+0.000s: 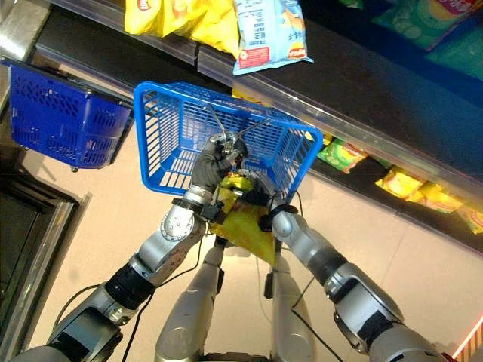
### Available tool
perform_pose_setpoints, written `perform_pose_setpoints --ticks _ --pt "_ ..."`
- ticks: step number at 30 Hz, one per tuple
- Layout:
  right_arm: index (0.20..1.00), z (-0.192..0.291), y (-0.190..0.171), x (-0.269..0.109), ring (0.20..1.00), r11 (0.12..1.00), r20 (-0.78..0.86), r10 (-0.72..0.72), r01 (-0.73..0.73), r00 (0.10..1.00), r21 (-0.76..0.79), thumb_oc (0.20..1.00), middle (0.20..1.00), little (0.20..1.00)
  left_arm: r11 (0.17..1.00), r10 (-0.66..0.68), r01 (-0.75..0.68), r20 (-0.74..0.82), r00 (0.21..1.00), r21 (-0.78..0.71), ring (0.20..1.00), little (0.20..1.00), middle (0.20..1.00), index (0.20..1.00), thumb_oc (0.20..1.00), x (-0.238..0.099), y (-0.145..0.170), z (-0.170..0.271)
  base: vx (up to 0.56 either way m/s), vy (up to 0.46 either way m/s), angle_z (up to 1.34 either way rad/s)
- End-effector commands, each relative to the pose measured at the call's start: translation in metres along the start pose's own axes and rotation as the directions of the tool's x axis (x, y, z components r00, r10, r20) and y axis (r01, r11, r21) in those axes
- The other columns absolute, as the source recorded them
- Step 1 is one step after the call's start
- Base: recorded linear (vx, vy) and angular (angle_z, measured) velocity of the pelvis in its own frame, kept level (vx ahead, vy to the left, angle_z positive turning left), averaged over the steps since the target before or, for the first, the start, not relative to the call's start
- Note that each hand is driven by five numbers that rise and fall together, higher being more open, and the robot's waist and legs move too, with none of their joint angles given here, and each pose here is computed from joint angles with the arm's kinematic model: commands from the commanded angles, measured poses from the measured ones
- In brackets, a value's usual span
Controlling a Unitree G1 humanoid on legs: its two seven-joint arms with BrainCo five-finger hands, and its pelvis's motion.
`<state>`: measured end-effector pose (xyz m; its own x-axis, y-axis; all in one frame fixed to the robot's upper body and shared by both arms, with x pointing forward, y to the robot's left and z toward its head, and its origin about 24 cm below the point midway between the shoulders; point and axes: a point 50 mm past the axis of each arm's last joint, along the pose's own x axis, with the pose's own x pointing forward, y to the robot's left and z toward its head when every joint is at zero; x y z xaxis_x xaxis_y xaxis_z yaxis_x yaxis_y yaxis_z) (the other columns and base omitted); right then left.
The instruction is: Pick up the snacks into the basket
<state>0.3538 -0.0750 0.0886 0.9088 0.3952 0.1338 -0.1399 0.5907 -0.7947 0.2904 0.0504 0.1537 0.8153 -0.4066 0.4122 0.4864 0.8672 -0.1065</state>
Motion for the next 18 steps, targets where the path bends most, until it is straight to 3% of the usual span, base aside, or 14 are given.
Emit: perform_pose_setpoints --ticks 1,3,5,6,9,18 --pt "0.2 0.032 -0.018 0.03 0.2 0.994 0.069 -0.112 0.11 0.991 0.029 0.2 0.2 0.2 0.938 -0.251 0.317 0.354 0.901 -0.14 0.2 0.2 0.2 0.2 0.2 0.014 -0.065 0.068 -0.04 -0.006 0.12" --pt "0.2 0.027 -0.032 0.034 0.2 0.989 0.044 -0.147 0.146 0.988 0.01 0.2 0.2 0.2 0.933 -0.27 0.332 0.34 0.901 -0.138 0.2 0.2 0.2 0.2 0.2 0.013 -0.066 0.066 -0.02 -0.003 0.07" --pt "0.2 0.012 -0.059 0.041 0.2 0.97 -0.045 -0.241 0.241 0.97 0.016 0.2 0.2 0.2 0.921 -0.3 0.361 0.325 0.897 -0.146 0.2 0.2 0.2 0.2 0.2 0.011 -0.07 0.063 -0.02 -0.017 0.06" --pt "0.2 0.007 -0.089 0.047 0.2 0.947 -0.087 -0.319 0.32 0.944 -0.004 0.2 0.2 0.2 0.908 -0.325 0.385 0.304 0.896 -0.163 0.2 0.2 0.2 0.2 0.2 0.008 -0.073 0.059 -0.01 -0.025 0.06" --pt "0.2 0.006 -0.118 0.051 0.2 0.923 -0.112 -0.382 0.384 0.917 -0.009 0.2 0.2 0.2 0.897 -0.354 0.41 0.288 0.89 -0.163 0.2 0.2 0.2 0.2 0.2 0.007 -0.076 0.057 -0.01 -0.014 0.14" --pt "0.2 0.005 -0.149 0.057 0.2 0.906 -0.175 -0.422 0.42 0.889 -0.049 0.2 0.2 0.2 0.873 -0.402 0.457 0.276 0.873 -0.173 0.2 0.2 0.2 0.2 0.2 0.008 -0.082 0.058 0.0 0.0 0.03"
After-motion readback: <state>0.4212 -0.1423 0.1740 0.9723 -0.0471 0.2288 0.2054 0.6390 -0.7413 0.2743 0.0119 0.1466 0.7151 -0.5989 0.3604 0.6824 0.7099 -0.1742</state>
